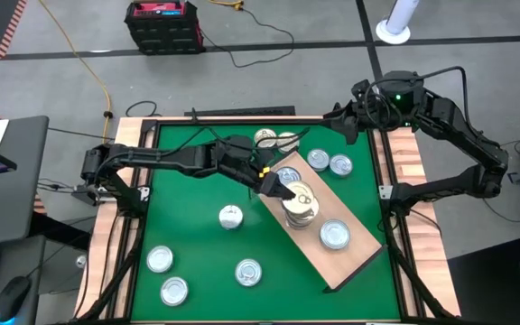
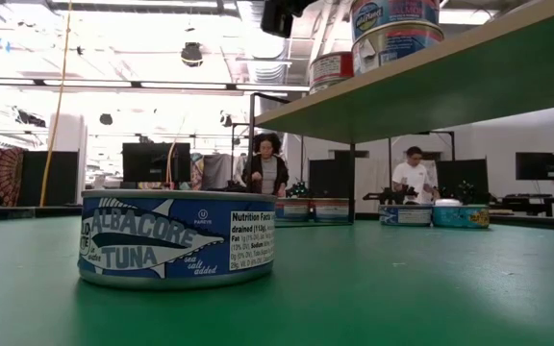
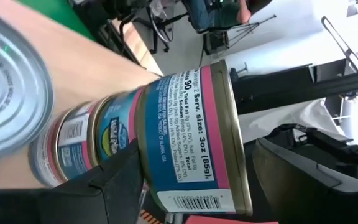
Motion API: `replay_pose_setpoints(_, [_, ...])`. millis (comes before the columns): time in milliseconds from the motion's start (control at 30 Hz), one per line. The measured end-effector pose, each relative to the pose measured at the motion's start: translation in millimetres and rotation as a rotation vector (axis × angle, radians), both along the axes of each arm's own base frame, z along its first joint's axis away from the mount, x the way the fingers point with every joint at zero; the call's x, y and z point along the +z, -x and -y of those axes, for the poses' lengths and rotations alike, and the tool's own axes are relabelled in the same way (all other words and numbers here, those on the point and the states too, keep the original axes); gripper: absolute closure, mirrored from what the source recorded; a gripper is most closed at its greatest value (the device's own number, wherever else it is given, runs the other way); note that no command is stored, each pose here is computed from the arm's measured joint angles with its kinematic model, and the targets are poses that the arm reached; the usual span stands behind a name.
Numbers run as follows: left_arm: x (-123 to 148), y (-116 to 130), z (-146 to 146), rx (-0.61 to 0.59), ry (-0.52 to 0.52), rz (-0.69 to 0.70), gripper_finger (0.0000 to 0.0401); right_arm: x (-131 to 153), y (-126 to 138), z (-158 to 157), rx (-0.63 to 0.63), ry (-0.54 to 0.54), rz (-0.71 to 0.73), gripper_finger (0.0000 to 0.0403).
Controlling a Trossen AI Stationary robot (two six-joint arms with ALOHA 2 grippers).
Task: Stack canned seafood by type on shelf
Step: Stack the blue and pink tuna can on top of the other blue and pink tuna cans on the shelf
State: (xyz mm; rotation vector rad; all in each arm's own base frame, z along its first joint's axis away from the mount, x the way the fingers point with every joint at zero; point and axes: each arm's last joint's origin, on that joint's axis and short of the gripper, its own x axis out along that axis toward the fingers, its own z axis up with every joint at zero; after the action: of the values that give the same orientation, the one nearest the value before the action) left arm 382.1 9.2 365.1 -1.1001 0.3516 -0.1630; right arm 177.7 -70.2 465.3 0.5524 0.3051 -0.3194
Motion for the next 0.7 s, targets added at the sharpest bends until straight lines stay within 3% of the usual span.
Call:
replay_pose_setpoints(200, [5.9, -1.5, -1.4, 0.05, -0.032, 0.069, 0.0119, 0.0, 0.0, 0.0, 0.0, 0.001, 0.0, 0.0198])
replay_pose_setpoints(533, [5.6, -1.7, 0.2, 0.066, -0.05, 0.07, 0.0119, 0.0, 0.0, 0.0, 0.005, 0.01, -0.002, 0.0198])
replay_pose_setpoints(700, [5.5, -1.7, 0.0, 0.067, -0.05, 0.069, 0.012, -2.7, -1.0, -7.2, 0.17, -0.051, -0.011, 0.0198])
